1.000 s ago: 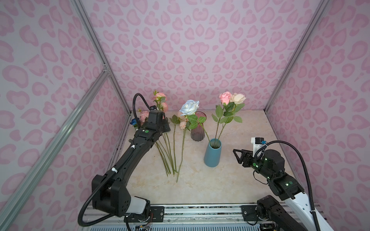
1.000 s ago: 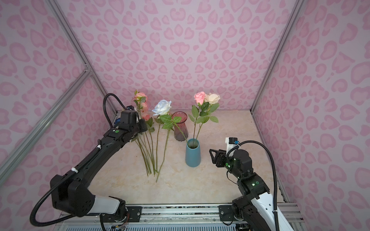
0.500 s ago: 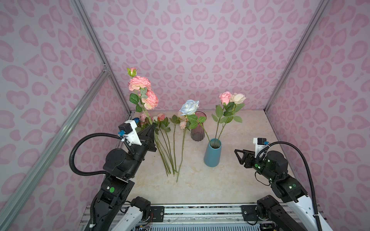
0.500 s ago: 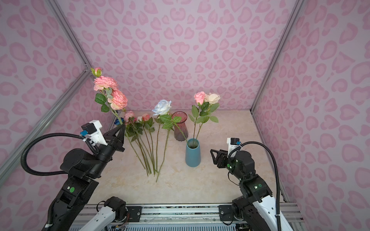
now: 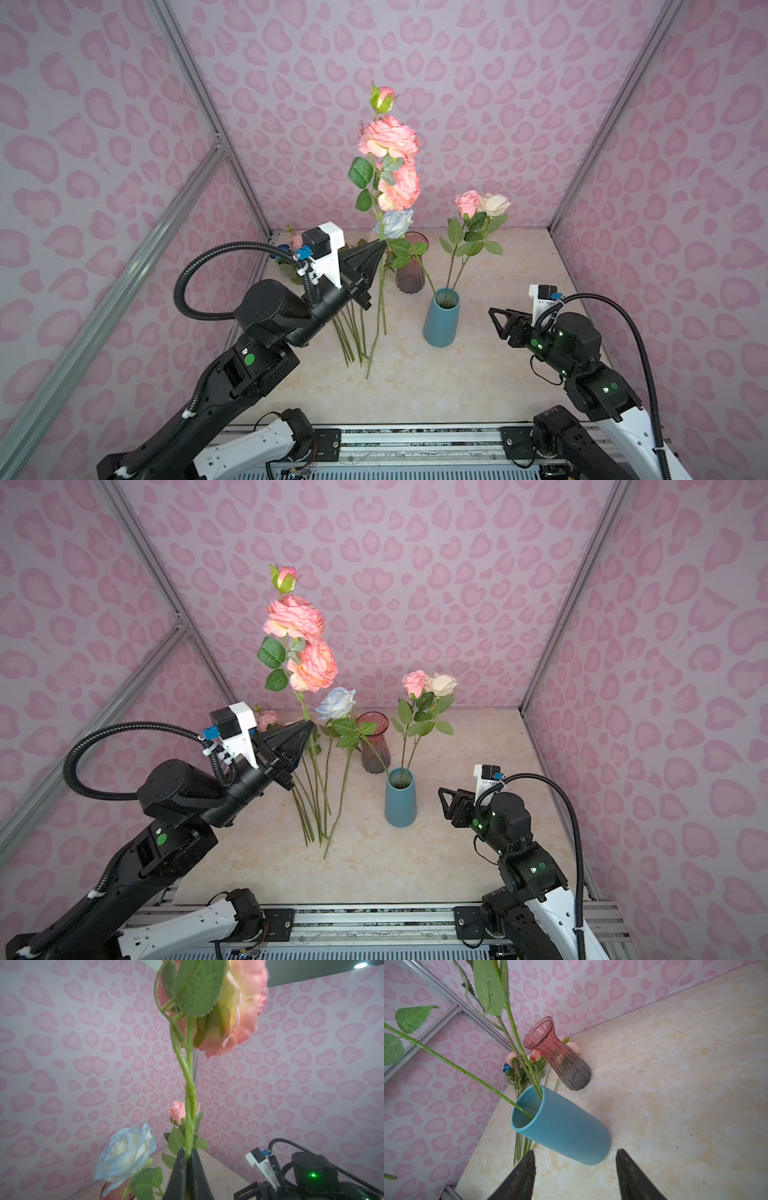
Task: Arrange the flowers into the vase
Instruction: 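Carry the peach rose spray over the teal vase with the left gripper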
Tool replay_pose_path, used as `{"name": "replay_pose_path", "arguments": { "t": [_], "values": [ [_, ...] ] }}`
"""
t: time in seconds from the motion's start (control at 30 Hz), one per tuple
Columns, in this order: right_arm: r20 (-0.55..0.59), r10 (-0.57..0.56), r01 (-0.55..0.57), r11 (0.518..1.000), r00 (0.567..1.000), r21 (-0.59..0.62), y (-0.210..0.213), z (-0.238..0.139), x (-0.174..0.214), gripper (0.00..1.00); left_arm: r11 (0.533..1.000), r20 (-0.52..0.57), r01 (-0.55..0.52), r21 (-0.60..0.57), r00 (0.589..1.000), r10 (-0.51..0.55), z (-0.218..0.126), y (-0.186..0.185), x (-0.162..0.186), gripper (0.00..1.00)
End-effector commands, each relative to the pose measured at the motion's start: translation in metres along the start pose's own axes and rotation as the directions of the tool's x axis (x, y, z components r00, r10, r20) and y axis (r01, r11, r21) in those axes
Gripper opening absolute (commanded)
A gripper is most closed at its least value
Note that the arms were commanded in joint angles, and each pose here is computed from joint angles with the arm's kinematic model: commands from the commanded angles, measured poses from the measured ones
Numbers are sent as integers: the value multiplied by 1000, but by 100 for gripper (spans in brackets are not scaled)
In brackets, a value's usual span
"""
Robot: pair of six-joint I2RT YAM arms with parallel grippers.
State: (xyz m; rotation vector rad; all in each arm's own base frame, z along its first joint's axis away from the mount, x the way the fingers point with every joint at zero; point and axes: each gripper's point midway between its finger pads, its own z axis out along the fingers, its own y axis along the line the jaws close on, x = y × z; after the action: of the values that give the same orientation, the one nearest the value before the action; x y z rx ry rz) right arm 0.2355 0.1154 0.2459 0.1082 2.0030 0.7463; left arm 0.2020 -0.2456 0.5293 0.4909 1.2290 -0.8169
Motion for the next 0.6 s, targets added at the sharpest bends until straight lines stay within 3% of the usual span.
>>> {"name": "replay_pose_path", "arguments": {
  "t": [0.0,0.3,0.57],
  "values": [
    [20,1,-1,1000,1000,1,1,-1,-5,63,999,156,-52,-1,986,51,21,-13,-32,4],
    [24,-13,13,1000,1000,4,2,0,-8,63,999,220,-13,49,975,2,91,-45,-11,4],
    [20,-25,25,1000,999,-10,5,-1,-9,64,995,149,-38,-88,988,51,140,-31,59,4]
  ]
}}
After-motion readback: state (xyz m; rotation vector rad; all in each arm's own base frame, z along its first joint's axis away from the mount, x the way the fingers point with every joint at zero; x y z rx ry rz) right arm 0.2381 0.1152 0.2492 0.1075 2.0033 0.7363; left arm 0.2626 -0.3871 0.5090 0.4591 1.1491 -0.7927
